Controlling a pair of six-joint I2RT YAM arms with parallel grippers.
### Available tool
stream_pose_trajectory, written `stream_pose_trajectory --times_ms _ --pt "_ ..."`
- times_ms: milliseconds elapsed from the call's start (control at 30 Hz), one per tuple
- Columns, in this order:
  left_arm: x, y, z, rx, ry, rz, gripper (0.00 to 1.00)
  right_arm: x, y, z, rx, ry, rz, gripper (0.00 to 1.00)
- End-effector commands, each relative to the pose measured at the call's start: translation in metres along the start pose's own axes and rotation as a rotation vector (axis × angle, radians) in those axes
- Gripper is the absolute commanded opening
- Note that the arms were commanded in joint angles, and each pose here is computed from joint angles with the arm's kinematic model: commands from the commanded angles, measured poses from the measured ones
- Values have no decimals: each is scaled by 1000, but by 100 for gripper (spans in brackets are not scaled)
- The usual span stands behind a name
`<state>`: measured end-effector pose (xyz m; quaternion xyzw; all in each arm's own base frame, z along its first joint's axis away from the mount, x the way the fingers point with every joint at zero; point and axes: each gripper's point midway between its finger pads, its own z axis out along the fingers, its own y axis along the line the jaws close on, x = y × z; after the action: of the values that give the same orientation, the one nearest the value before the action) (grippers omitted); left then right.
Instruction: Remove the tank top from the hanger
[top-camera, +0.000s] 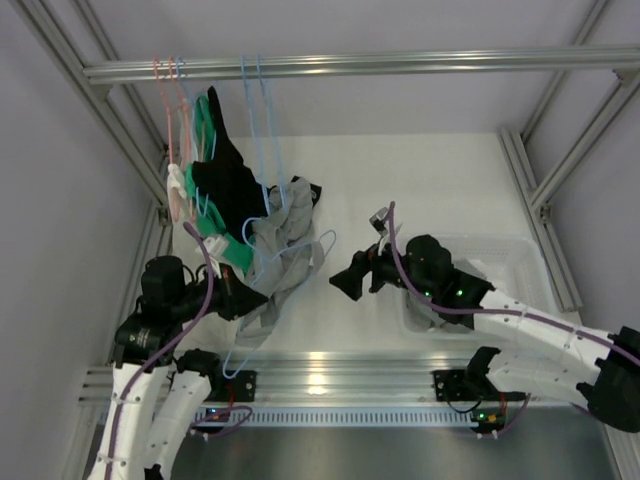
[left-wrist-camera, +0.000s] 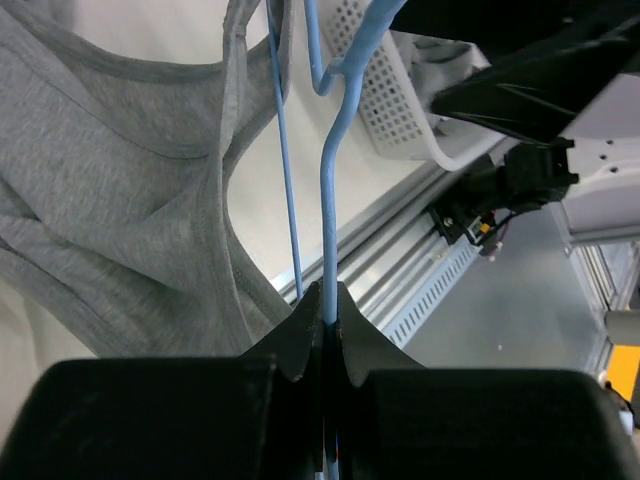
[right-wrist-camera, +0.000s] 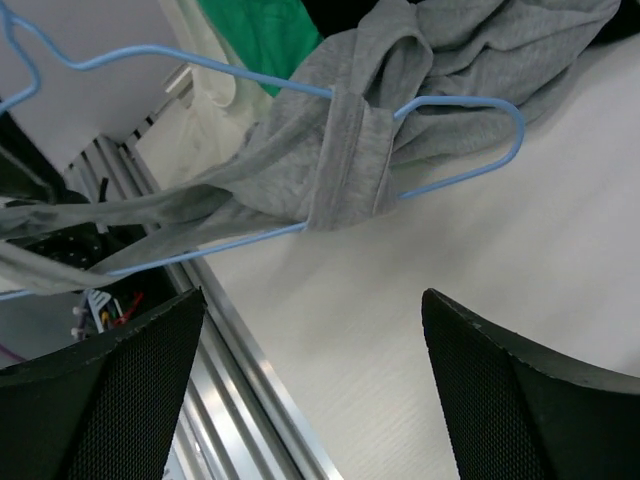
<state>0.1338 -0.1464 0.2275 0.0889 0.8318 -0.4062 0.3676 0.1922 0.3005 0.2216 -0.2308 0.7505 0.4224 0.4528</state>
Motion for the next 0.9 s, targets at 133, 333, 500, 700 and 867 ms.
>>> stream_pose_trajectory --times_ms 133,333,500,700,867 --pt "3 -45 -12 217 19 36 0 -21 4 40 122 -89 -89 76" --pt "9 -53 -18 257 22 43 0 -27 7 45 159 -107 -119 65" --pt "15 -59 -21 289 32 38 0 -31 12 46 160 -111 -136 57" --pt "15 -66 -26 316 33 48 0 -30 17 51 150 -104 -143 49" --pt "8 -70 -29 307 10 70 0 -40 19 44 164 -126 -156 0"
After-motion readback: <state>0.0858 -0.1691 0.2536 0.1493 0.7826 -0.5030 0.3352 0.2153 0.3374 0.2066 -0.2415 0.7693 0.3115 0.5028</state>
